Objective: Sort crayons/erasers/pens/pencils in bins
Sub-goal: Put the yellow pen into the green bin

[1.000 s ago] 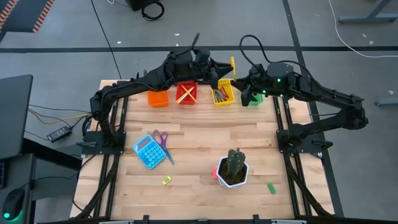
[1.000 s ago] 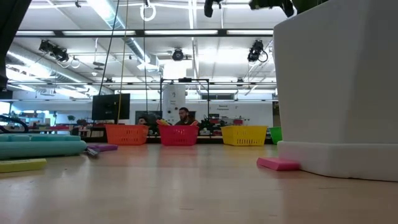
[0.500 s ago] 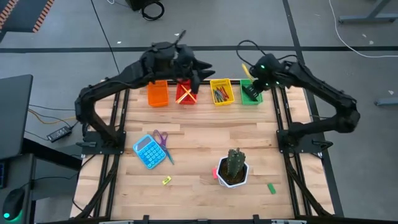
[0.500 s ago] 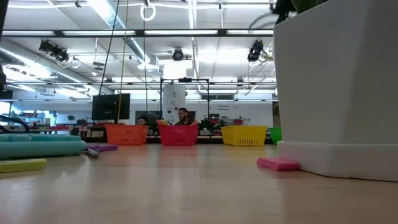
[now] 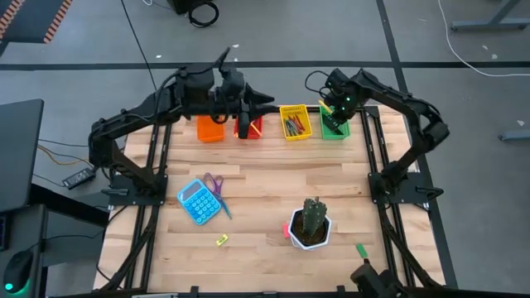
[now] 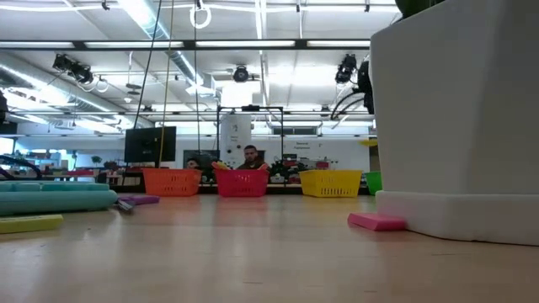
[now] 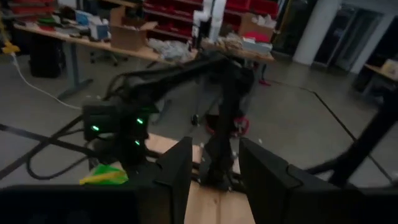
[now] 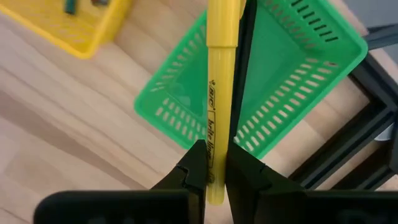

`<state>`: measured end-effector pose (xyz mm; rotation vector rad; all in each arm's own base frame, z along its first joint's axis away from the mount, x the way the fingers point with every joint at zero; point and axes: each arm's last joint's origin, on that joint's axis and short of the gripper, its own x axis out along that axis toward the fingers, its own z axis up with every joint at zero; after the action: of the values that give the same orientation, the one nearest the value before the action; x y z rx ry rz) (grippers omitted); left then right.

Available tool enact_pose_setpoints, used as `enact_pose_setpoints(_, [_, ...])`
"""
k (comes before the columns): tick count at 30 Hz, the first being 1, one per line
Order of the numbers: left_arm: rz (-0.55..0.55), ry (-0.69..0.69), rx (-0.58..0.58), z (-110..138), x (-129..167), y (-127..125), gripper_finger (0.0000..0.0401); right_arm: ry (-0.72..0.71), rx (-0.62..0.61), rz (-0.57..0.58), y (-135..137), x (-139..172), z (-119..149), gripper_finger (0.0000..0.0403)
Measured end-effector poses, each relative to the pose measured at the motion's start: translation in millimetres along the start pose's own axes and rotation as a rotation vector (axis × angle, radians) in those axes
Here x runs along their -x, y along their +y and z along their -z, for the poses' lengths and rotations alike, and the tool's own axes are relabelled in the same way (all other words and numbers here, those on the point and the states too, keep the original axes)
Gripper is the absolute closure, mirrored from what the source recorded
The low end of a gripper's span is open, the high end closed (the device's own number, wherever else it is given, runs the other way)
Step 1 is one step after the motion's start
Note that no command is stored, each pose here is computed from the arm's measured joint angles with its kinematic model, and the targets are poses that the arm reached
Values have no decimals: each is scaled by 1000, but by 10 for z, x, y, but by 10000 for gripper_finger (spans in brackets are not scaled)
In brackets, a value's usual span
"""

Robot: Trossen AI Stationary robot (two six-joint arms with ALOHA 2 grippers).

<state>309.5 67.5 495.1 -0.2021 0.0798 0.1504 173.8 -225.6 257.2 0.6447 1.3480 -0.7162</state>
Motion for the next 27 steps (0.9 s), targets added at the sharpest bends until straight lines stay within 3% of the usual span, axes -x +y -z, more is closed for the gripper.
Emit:
enact_pose_setpoints(8, [18, 111, -66, 126, -9, -92, 278, 86, -58, 0, -143, -198, -56, 354])
enact_pose_setpoints(19, [19, 105, -67, 118, -5, -94, 299, 169, -99, -34, -235, -545, 90, 354])
enact_pose_setpoints(27, [21, 105, -67, 119, -5, -96, 317, 122, -106, -31, -237, -651, 88, 354])
